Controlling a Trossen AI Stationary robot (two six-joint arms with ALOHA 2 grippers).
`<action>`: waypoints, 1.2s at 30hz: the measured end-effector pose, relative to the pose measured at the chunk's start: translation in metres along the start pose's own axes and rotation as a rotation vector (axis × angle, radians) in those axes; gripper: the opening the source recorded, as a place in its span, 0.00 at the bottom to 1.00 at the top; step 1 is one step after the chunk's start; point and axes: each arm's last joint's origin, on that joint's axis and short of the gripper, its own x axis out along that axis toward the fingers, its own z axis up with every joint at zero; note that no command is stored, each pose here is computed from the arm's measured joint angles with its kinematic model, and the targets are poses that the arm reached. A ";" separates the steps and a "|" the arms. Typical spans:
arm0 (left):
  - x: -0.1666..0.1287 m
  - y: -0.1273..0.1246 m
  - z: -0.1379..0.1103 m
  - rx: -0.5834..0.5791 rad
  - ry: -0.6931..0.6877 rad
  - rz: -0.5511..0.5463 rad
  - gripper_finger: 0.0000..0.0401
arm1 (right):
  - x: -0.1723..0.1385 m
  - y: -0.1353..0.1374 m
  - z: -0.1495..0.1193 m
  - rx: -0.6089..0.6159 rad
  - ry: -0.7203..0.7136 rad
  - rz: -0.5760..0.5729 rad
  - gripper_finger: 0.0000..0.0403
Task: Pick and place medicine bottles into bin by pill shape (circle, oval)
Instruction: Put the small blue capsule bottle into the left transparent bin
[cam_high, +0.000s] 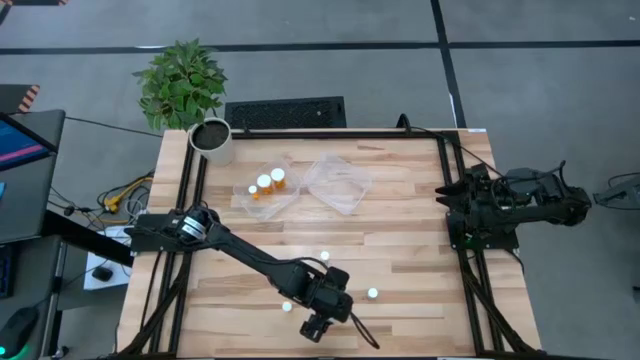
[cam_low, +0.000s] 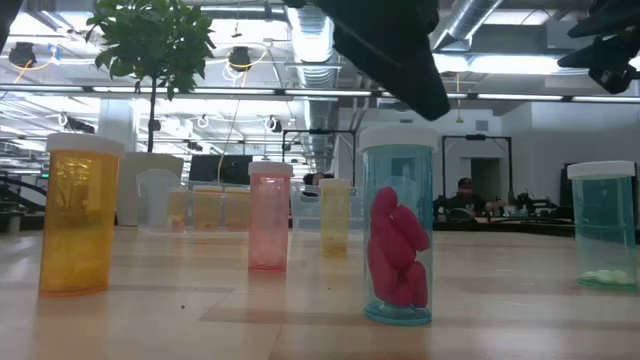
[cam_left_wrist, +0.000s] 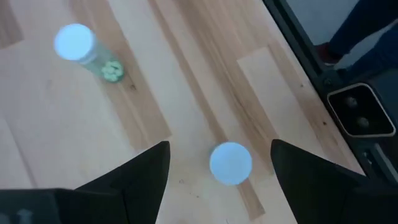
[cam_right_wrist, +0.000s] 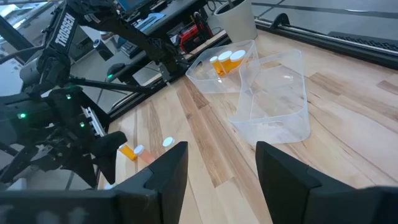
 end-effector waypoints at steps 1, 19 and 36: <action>0.000 -0.001 0.001 0.000 -0.006 -0.001 0.68 | 0.000 0.000 0.000 0.000 0.000 0.000 0.50; 0.000 -0.008 0.003 0.039 -0.036 -0.008 0.68 | 0.000 0.000 0.000 -0.002 0.000 0.000 0.50; 0.001 -0.009 0.004 0.038 -0.046 0.002 0.68 | 0.000 -0.002 -0.002 -0.011 0.024 -0.017 0.50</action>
